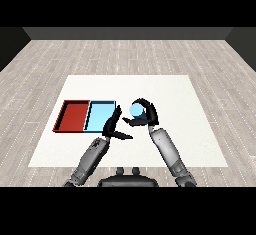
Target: Pick the blue can and put it in the blue box
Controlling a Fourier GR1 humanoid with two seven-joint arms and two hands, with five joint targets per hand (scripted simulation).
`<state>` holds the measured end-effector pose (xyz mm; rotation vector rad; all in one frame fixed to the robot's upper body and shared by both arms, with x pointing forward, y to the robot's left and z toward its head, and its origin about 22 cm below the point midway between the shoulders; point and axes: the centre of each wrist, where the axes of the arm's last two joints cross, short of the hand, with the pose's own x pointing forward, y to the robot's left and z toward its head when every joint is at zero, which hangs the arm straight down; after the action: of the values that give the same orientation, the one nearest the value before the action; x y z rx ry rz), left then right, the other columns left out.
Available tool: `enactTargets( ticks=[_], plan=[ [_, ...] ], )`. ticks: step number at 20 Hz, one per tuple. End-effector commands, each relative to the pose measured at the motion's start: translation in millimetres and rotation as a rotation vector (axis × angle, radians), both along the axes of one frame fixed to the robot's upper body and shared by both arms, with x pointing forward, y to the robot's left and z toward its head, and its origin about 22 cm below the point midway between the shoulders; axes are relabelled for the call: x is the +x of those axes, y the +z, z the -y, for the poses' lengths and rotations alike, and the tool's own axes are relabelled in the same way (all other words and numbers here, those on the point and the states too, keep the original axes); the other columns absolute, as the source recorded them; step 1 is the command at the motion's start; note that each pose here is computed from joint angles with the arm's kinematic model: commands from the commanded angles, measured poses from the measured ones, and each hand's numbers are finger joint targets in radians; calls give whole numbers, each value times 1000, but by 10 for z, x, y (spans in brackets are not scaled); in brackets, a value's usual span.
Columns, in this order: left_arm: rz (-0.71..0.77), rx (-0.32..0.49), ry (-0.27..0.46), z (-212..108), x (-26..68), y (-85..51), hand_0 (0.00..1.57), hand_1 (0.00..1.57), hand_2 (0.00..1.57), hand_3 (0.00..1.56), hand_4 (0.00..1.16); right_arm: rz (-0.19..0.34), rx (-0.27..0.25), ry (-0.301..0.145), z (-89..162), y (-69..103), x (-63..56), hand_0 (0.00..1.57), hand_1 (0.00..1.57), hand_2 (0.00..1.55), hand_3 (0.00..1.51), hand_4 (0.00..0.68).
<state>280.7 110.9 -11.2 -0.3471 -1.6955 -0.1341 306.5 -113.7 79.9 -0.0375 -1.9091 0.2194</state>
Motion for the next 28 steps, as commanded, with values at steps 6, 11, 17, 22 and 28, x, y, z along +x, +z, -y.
enactTargets(
  ticks=[6, 11, 17, 22, 28],
  plan=[
    [-35, -27, -9, 72, 163, -61, 0, 0, 0, 0, 0, 18, 28, 35, -248, 192, -74, 1475, 1475, 1457, 1391, 606],
    [-11, -32, 7, 159, -102, 102, 0, 0, 0, 0, 0, 31, -9, 64, -238, 170, -21, 1488, 1488, 1462, 1399, 608],
    [-17, -3, -13, 298, 38, -59, 0, 0, 0, 0, 0, 19, 27, 71, -310, -62, -45, 1463, 1463, 1454, 1400, 605],
    [-8, -31, -24, 287, 68, -52, 0, 0, 0, 0, 0, -6, 92, 65, -388, -332, -114, 1455, 1455, 1459, 1390, 613],
    [3, -51, -39, 344, 4, -76, 0, 0, 0, 0, 0, -7, 135, 75, -455, -150, -112, 1460, 1460, 1458, 1394, 599]
  ],
)
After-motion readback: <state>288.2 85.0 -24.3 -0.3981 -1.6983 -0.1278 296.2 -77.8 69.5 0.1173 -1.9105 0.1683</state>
